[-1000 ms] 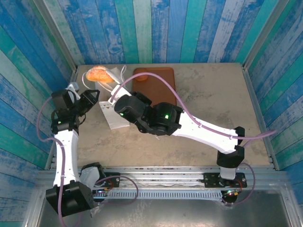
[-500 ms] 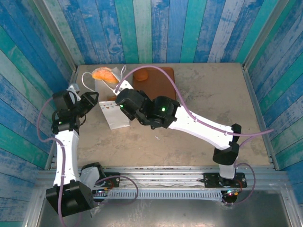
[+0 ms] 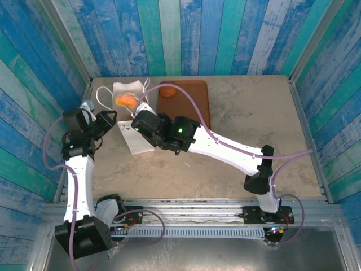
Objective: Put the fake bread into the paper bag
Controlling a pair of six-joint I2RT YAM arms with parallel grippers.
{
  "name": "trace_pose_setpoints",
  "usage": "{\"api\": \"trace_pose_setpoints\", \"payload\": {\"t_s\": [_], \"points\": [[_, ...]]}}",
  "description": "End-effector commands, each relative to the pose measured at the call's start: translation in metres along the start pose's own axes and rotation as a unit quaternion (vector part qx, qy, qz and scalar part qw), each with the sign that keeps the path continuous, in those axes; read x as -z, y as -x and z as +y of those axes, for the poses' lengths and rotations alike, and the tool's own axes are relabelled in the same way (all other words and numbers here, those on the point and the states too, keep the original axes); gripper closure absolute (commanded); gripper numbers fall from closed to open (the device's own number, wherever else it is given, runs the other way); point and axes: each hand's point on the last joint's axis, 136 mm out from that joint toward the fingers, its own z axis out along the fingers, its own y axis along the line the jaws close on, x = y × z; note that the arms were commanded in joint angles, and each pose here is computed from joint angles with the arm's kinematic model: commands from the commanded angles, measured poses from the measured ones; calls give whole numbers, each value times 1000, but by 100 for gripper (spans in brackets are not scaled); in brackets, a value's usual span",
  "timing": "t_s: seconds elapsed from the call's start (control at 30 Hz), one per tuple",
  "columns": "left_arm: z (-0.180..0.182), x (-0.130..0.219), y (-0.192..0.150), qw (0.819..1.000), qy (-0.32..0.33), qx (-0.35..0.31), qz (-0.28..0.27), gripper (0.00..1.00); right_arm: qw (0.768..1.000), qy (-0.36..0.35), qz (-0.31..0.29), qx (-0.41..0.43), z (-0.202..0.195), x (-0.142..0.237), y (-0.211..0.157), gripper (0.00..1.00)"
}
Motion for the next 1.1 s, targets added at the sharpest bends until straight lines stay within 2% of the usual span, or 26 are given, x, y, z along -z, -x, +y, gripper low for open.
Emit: {"api": "trace_pose_setpoints", "payload": {"t_s": [0.0,0.43,0.77,1.07], "points": [[-1,7,2,1000,5,-14,-10,56,1000,-15,-5,-8,-9,-1,5,63],[-2,7,4,1000,6,-18,-8,56,999,19,3,-41,-12,-2,5,46],[-4,7,4,1000,1,-15,-8,55,997,36,-25,-70,-22,24,17,46],[-11,14,11,1000,0,-21,-15,46,985,88,-97,-112,-36,72,41,48]]}}
